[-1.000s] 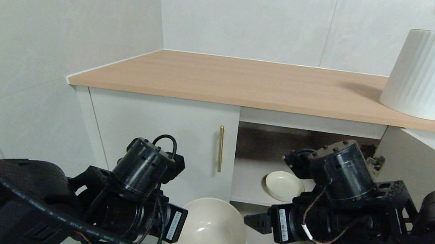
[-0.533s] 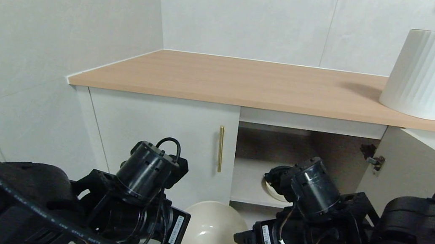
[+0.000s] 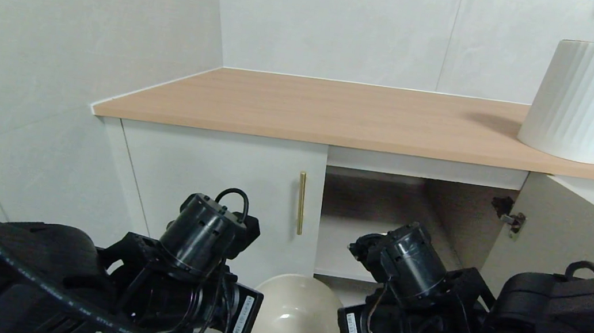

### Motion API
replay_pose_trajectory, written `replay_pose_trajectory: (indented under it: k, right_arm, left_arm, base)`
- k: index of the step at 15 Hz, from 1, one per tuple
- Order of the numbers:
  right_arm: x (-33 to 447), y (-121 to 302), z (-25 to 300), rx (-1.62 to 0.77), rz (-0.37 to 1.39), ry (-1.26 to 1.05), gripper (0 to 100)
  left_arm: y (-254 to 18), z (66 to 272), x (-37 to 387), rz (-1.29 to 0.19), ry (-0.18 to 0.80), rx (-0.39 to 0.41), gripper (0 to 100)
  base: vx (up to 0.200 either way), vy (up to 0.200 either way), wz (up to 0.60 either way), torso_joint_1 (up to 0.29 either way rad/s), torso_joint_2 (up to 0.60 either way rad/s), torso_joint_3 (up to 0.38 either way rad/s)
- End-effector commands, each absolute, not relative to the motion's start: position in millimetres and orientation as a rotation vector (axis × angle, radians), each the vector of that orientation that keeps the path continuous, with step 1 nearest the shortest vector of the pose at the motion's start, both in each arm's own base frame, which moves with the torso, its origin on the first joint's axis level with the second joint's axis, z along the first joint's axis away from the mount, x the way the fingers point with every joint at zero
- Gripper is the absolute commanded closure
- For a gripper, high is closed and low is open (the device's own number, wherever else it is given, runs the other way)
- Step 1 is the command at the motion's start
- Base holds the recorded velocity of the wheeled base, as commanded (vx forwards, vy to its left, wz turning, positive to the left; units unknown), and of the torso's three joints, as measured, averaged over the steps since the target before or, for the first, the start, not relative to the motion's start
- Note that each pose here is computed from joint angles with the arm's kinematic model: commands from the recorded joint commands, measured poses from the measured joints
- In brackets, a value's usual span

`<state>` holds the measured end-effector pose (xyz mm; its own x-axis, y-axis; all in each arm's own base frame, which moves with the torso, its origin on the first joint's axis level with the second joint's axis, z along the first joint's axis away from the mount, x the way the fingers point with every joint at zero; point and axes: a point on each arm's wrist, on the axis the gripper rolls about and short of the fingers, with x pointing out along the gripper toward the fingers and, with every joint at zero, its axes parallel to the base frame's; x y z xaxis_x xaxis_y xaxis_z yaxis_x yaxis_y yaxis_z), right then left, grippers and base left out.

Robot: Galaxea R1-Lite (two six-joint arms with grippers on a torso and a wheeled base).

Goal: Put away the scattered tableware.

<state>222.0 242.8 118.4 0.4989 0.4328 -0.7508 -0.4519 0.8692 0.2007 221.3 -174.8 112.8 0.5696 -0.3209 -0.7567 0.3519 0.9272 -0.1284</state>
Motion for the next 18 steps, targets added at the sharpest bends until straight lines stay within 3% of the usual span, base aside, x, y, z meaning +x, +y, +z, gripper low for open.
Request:
replay_pose_trajectory:
  k: [1, 7, 8, 14, 18]
  right_arm:
    - [221.9, 242.8, 116.2, -0.031, 0.53, 0.909, 100]
    - [220.8, 244.5, 114.7, -0.038, 0.534, 0.912, 100]
    - [220.4, 244.9, 114.7, -0.038, 0.535, 0.912, 100]
    - [221.1, 245.6, 111.6, -0.042, 0.531, 0.92, 100]
    - [246.5, 238.3, 97.9, -0.018, 0.41, 0.908, 100]
  left_arm:
    - [-174.4, 112.5, 221.3, -0.389, 0.881, 0.041, 100]
    - [-173.6, 113.7, 221.1, -0.369, 0.867, 0.047, 100]
    - [-173.5, 113.7, 221.2, -0.365, 0.865, 0.049, 0]
    - [-173.0, 123.3, 221.3, -0.353, 0.811, 0.02, 0]
    - [-173.2, 128.6, 223.2, -0.343, 0.768, -0.026, 0]
  base:
    - [0.0, 0.0, 0.0, 0.0, 0.0, 0.0]
    - [0.0, 0.0, 0.0, 0.0, 0.0, 0.0]
    - [0.0, 0.0, 0.0, 0.0, 0.0, 0.0]
    - [0.0, 0.0, 0.0, 0.0, 0.0, 0.0]
    - [0.0, 0.0, 0.0, 0.0, 0.0, 0.0]
